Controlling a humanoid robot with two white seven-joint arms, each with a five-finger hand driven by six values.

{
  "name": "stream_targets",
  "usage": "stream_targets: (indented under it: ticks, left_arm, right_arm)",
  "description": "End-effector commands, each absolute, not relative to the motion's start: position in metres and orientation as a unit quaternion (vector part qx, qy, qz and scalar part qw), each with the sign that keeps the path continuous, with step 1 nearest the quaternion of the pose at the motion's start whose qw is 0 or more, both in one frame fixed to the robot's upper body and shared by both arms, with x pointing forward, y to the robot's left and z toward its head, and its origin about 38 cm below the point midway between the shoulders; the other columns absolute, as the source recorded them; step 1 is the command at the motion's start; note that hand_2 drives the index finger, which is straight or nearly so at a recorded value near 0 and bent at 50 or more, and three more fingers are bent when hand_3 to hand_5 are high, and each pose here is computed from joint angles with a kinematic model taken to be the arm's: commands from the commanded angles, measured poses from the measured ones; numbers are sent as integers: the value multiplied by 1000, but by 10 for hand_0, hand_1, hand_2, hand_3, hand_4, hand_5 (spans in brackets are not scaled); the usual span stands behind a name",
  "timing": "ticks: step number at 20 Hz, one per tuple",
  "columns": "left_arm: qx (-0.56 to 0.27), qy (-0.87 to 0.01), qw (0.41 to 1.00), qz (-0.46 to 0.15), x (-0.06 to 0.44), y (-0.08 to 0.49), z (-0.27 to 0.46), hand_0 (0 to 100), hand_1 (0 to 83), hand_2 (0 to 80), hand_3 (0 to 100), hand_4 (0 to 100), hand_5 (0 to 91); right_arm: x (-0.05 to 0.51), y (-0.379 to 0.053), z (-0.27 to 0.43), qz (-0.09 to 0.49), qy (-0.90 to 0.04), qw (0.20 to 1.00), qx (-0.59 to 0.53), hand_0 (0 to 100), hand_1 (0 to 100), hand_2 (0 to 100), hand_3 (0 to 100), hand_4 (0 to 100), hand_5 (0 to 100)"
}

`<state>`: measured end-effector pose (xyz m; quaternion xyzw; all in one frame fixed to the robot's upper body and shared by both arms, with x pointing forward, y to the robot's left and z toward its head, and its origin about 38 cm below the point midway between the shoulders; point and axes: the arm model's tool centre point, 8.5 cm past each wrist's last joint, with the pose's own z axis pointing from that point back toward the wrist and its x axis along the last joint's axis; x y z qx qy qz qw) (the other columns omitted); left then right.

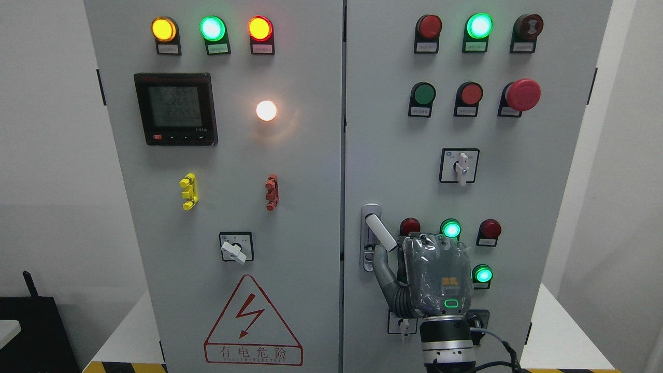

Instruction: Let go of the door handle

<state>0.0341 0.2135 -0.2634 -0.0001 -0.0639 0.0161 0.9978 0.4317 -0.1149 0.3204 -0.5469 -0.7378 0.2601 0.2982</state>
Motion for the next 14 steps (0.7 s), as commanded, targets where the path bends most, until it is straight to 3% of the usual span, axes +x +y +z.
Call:
stream_targets:
  ticks: [1,14]
  left_arm:
    - [0,-69,998,2,37,213,-263,120,389,0,0,0,0]
    - [0,-69,998,2,37,213,-263,120,389,0,0,0,0]
  right_arm:
    - [432,-117,321,258,-736,299,-550,639,443,1000,1000,1000,978]
    - [432,-121,322,254,-735,300,-553,648,441,1000,1000,1000,979]
